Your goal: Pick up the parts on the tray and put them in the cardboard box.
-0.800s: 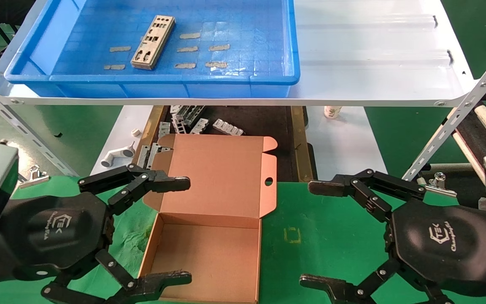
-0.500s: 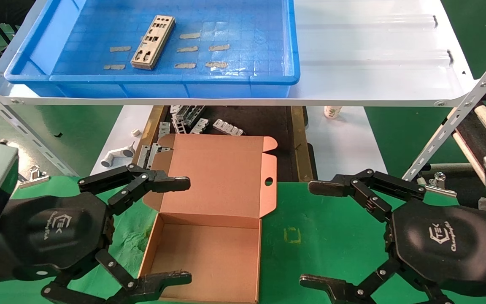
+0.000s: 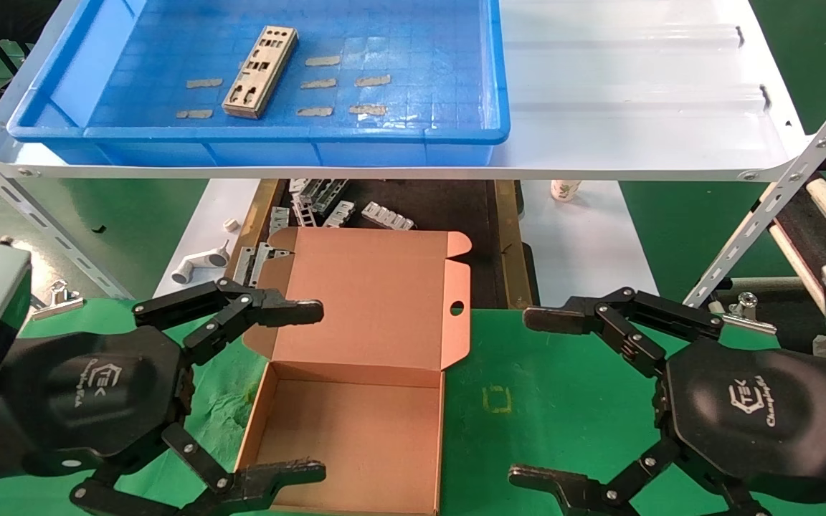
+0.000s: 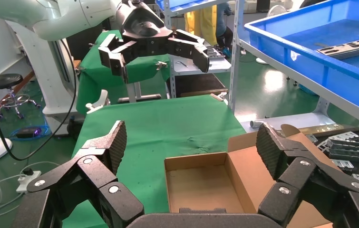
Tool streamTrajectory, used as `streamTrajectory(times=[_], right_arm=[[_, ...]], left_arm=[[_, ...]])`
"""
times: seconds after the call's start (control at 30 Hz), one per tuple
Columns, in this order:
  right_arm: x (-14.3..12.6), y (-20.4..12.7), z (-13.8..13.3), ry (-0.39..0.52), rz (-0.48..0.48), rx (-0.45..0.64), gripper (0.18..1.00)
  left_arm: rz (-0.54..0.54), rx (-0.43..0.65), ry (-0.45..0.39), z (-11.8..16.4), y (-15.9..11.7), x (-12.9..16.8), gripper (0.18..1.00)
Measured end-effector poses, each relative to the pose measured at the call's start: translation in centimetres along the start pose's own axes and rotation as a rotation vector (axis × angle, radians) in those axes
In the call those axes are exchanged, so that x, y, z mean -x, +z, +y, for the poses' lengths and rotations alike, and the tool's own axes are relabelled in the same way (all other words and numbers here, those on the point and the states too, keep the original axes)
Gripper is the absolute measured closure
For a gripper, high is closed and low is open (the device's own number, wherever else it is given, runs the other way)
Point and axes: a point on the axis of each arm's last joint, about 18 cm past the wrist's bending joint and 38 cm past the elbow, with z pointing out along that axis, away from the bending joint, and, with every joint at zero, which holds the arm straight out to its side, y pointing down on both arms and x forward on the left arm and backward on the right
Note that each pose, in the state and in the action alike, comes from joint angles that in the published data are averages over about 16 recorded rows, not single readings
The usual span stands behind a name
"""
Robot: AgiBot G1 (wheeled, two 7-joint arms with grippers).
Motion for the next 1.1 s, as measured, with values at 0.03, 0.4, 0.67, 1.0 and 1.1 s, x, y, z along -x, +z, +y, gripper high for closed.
streamTrajectory(times=[0.03,0.4,0.67,1.0,1.1], right_arm=[[0.0,0.0,0.0,0.000,0.000,0.000,0.189],[0.0,0.0,0.0,0.000,0.000,0.000,0.269],[0.0,0.0,0.0,0.000,0.000,0.000,0.406],[0.0,0.0,0.0,0.000,0.000,0.000,0.629],[0.0,0.0,0.0,0.000,0.000,0.000,0.707]], left_arm=[[-0.011,-0.004,0.003,-0.1,0.1,0.3,0.184],[-0.270,-0.040,0.046,-2.8,1.5,7.9,0.184],[-0.523,0.016,0.079,-4.2,2.3,15.5,0.184],[-0.751,0.156,0.086,-4.1,2.4,22.2,0.184],[-0.794,0.191,0.080,-4.0,2.4,23.5,0.184]])
